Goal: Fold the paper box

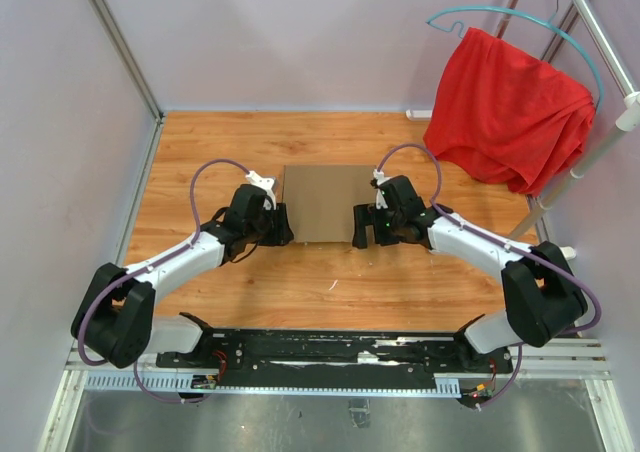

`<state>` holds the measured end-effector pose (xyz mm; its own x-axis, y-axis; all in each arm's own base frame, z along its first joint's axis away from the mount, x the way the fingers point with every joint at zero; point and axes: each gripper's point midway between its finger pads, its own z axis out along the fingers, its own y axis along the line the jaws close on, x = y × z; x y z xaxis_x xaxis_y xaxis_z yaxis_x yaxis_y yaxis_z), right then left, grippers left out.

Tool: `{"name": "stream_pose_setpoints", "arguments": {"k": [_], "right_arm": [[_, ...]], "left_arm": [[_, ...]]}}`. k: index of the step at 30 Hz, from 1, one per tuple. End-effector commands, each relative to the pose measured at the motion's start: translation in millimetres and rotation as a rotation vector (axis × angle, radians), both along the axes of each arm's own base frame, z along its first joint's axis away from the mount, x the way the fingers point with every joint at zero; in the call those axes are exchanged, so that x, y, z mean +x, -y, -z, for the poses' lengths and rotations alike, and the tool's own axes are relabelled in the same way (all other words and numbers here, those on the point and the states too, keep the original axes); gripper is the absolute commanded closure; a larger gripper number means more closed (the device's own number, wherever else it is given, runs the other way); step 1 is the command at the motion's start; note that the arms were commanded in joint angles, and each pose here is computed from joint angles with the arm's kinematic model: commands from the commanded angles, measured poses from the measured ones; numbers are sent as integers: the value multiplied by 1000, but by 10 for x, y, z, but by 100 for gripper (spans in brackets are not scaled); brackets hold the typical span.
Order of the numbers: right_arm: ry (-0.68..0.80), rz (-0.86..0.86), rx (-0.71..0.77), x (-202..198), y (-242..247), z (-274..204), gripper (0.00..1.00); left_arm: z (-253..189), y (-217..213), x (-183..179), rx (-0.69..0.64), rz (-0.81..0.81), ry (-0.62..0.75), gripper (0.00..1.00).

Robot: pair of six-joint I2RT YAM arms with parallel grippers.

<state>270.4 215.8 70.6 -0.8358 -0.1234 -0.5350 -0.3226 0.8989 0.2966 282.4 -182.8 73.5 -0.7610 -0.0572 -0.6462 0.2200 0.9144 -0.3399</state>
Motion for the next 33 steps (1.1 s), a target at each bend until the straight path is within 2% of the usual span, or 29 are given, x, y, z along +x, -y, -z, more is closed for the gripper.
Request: {"name": "stream_pose_setpoints", "arguments": {"k": [1,9,33], "right_arm": [[12,24,-23,-19,109,43,2],[12,-9,64,-74,-11,-30,1],[46,-47,161,-24,-195,-309,0]], "left_arm": [[13,1,-2,3,-2,11,50],[-54,23,3,-13,4,25,51],[-264,90,20,-55,20,53,51]]}}
